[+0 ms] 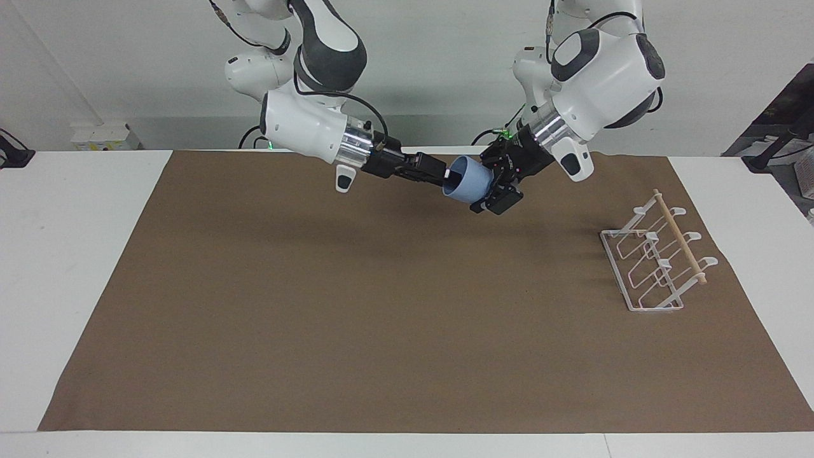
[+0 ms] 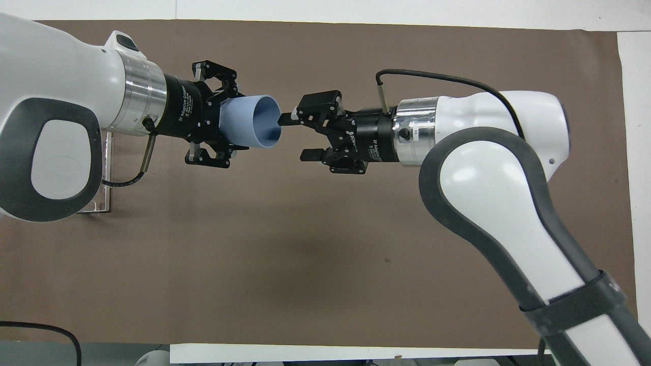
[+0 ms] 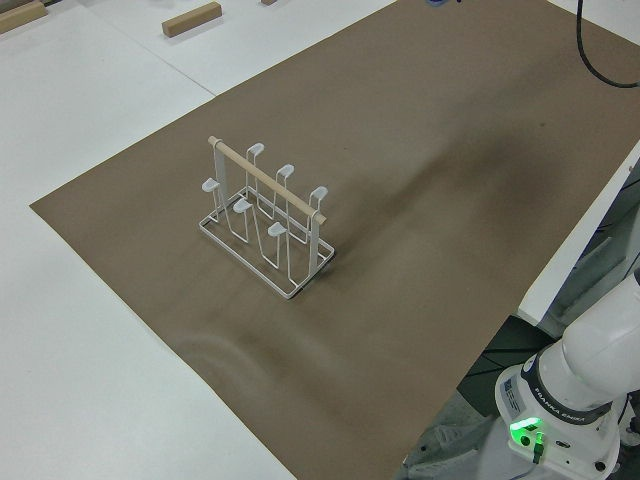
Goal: Hang cup on cup holder
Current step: 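Open the right gripper and withdraw it while the left gripper holds, then carry the cup with the left gripper onto the holder peg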
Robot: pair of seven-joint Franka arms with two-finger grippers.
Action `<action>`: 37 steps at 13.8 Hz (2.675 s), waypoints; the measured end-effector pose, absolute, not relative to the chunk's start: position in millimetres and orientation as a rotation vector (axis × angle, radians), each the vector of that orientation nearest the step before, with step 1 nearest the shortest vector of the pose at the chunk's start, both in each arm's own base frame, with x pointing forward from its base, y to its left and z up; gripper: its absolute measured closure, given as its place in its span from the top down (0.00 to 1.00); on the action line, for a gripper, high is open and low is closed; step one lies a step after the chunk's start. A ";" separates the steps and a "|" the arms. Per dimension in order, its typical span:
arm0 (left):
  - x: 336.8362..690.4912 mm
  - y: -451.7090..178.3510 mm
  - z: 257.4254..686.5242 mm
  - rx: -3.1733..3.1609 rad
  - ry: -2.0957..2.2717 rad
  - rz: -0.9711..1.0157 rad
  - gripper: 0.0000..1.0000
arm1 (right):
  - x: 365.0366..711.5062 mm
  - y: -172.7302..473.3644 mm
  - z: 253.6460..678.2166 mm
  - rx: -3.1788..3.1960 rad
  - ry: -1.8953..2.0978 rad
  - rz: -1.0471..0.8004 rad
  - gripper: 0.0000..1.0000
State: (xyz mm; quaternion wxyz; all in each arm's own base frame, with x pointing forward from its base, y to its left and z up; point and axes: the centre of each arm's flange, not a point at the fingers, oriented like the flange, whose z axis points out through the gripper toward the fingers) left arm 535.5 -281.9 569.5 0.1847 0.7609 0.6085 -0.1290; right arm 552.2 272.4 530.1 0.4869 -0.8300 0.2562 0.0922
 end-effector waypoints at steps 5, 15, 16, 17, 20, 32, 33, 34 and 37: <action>551.6 -218.9 551.3 2.478 1.854 0.137 0.75 | 567.8 168.8 564.9 -2.312 0.576 0.016 1.00; 620.7 -92.9 459.9 2.712 2.222 1.446 0.75 | 540.6 -27.5 587.8 -3.123 0.326 0.151 1.00; 627.3 -85.5 451.8 2.677 2.221 1.582 0.75 | 535.7 -31.5 598.4 -3.138 0.280 0.185 1.00; 632.2 -83.1 441.6 2.661 2.204 1.690 0.75 | 531.0 -39.3 605.2 -3.139 0.249 0.210 1.00; 636.5 -89.1 410.2 2.666 2.175 1.824 0.75 | 523.9 -58.6 609.7 -3.130 0.234 0.238 1.00; 613.2 -84.7 359.8 2.782 2.182 1.818 0.75 | 518.3 -80.8 603.3 -3.121 0.289 0.281 1.00; 612.1 -85.5 356.9 2.767 2.185 1.820 0.75 | 518.4 -79.3 603.3 -3.121 0.285 0.281 1.00; 612.7 -87.4 356.1 2.747 2.180 1.819 0.75 | 518.5 -78.6 603.3 -3.122 0.283 0.281 1.00; 616.9 -92.4 353.7 2.678 2.150 1.802 0.75 | 518.3 -79.1 603.2 -3.121 0.284 0.281 1.00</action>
